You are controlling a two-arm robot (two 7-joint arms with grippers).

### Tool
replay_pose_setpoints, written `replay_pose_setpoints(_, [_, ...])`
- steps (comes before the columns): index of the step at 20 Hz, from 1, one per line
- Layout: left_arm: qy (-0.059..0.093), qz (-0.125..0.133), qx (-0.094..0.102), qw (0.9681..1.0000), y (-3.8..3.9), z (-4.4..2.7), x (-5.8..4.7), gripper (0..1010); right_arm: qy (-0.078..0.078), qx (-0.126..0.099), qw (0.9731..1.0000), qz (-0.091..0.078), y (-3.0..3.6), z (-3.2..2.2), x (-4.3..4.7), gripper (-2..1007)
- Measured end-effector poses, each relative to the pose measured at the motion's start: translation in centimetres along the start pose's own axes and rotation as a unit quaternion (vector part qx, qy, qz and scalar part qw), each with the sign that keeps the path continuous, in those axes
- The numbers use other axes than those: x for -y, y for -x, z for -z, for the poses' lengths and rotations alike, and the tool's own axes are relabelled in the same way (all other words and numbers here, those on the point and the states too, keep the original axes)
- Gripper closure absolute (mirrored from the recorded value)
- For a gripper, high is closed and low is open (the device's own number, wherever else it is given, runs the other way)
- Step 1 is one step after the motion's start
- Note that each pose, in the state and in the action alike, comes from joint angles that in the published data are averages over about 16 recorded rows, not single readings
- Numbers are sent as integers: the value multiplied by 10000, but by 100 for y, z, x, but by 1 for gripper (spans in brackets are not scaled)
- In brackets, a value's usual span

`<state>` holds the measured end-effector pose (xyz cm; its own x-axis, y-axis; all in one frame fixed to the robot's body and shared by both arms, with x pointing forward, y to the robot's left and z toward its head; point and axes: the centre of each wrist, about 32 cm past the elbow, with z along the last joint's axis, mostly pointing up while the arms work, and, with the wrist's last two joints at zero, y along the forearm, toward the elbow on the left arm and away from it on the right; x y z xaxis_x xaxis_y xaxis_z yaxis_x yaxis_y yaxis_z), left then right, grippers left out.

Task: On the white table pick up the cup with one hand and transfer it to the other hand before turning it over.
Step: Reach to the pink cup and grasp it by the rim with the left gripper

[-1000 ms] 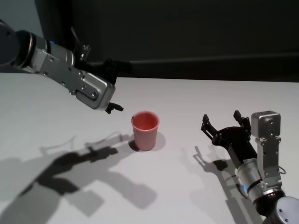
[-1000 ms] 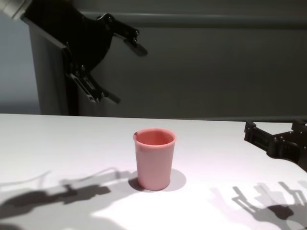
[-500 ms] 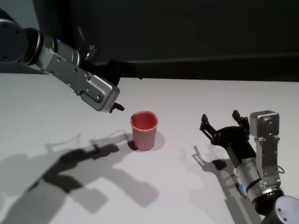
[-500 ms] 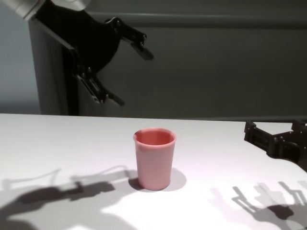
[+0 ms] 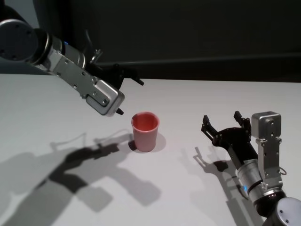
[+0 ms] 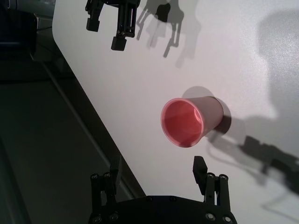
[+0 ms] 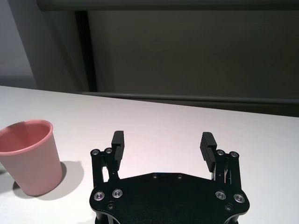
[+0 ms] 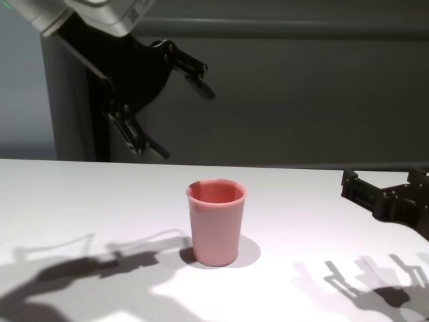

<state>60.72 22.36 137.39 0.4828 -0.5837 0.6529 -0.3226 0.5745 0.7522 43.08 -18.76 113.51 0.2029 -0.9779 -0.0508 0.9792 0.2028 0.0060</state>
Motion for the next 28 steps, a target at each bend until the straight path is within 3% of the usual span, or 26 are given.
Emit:
replay_pose_setpoints(9, [-69, 339, 182, 9992, -39, -32, 131, 7, 0, 0, 10000, 0, 0, 0, 0, 5])
replay_pose_setpoints(18, [0, 701, 335, 9970, -36, -99, 299, 7, 0, 0, 10000, 0, 0, 0, 0, 5])
replay_pose_setpoints(28, [58, 932, 502, 9944, -56, -155, 496, 7, 0, 0, 10000, 0, 0, 0, 0, 5])
